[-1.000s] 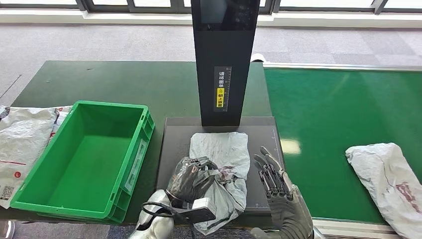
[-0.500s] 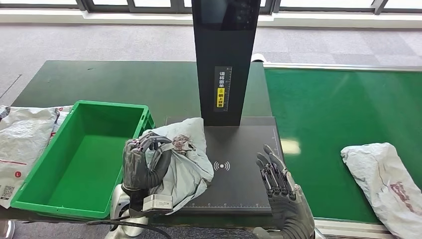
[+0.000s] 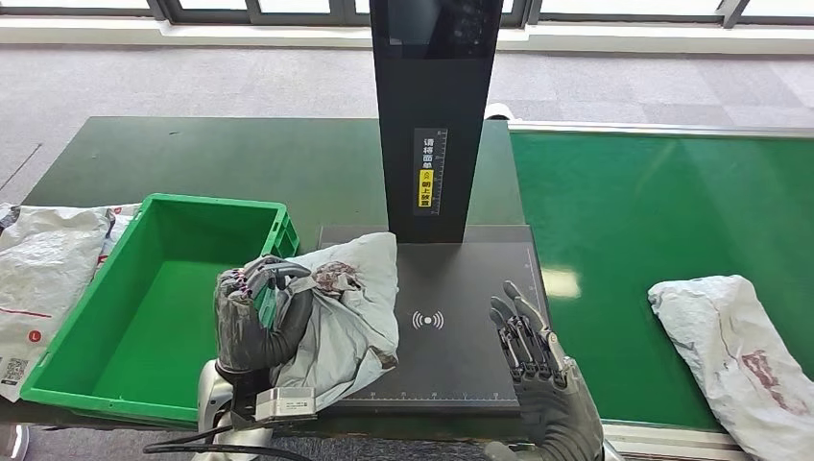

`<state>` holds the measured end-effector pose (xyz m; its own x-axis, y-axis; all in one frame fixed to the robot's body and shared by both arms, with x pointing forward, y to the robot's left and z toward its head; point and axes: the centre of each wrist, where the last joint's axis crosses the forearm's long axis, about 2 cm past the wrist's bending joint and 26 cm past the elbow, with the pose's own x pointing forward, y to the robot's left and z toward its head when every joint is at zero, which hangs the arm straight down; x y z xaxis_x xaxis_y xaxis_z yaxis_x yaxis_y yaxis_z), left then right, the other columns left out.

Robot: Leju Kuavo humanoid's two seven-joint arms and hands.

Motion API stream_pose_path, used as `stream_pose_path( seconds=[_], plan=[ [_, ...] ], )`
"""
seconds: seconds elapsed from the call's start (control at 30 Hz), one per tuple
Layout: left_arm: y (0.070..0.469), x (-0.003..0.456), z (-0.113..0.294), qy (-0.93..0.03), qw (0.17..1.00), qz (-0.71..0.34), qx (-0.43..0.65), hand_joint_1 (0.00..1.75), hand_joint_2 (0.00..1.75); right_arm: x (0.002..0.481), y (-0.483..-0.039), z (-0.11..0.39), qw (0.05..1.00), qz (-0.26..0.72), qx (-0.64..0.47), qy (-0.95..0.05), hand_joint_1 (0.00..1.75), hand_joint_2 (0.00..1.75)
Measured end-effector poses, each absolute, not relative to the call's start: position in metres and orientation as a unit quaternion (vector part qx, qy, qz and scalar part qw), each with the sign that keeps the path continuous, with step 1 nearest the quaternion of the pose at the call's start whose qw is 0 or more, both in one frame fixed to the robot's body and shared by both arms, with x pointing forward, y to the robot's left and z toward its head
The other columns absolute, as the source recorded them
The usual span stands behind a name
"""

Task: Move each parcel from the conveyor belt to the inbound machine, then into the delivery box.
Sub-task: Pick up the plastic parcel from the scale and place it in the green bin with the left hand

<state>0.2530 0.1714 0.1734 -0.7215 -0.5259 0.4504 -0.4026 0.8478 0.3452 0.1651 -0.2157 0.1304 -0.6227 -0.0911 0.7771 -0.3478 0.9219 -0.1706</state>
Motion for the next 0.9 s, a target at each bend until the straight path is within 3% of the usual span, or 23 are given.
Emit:
stream_pose_path(
  seconds=[0.5, 0.7, 0.9],
  plan=[
    [0.184, 0.257, 0.191, -0.931, 0.242, -0.078, 0.261, 1.75, 1.75, 0.169, -0.215, 0.132, 0.412, 0.154, 0.126, -0.889, 0.0, 1.75],
    [0.237, 0.28, 0.221, -0.91, 0.232, 0.035, 0.341, 1.75, 1.75, 0.171, -0.214, 0.132, 0.41, 0.149, 0.128, -0.891, 0.0, 1.75],
    [0.315, 0.284, 0.214, -0.872, 0.252, 0.117, 0.402, 1.75, 1.75, 0.171, -0.214, 0.131, 0.412, 0.151, 0.126, -0.89, 0.0, 1.75]
  ],
)
